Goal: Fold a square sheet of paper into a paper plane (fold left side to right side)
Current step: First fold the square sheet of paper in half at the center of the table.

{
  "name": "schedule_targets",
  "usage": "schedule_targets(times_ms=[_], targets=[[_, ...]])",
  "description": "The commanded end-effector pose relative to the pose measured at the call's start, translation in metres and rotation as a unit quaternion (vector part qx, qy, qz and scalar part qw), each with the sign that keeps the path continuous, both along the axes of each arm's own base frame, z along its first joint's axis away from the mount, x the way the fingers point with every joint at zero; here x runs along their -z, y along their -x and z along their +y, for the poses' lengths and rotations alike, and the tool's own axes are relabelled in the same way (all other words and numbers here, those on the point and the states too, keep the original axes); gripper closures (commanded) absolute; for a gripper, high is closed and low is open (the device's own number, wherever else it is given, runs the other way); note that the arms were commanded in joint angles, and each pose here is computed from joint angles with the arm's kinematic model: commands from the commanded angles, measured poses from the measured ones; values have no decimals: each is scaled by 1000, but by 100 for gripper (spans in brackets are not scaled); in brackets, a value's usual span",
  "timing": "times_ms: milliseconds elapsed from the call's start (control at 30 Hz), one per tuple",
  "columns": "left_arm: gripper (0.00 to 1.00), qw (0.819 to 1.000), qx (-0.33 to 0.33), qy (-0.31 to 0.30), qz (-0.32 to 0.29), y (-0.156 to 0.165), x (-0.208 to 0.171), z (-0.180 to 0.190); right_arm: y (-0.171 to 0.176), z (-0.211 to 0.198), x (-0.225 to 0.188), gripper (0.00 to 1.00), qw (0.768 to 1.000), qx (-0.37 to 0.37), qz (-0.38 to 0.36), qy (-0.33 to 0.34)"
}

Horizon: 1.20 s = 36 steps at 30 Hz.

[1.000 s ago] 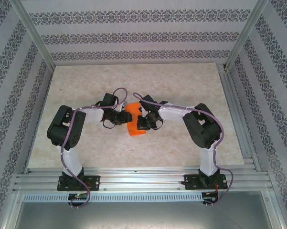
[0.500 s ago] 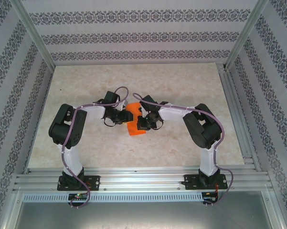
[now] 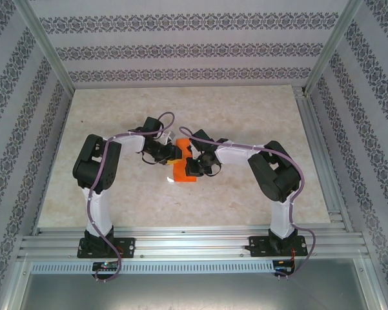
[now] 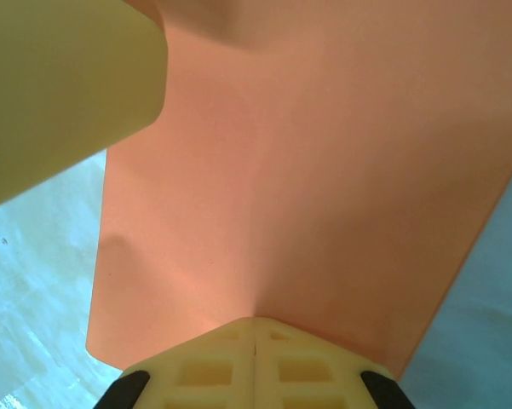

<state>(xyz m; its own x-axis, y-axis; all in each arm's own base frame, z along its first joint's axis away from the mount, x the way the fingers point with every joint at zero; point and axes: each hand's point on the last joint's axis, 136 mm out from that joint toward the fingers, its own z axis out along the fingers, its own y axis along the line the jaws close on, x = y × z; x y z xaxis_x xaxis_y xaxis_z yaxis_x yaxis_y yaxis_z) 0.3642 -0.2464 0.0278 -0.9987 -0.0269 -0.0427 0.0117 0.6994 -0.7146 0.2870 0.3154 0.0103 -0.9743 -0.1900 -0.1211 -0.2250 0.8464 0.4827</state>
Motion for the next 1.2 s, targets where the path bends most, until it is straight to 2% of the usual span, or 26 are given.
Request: schedule_targets(times_ms=[0, 600, 833, 967, 1167], targets=[[62, 994, -46, -56, -77, -56, 22, 30, 37, -55, 53, 95, 990, 3, 63, 128], [59, 991, -59, 7, -120, -117, -13, 16, 36, -54, 52, 95, 990, 2, 61, 125], [59, 986, -77, 21, -145, -141, -41, 31, 34, -51, 51, 95, 991, 2, 61, 122], [59, 983, -71, 16, -166, -136, -65, 40, 32, -49, 50, 95, 991, 1, 60, 120], [64, 985, -54, 50, -154, -89, -67, 31, 31, -48, 50, 95, 991, 1, 59, 119]])
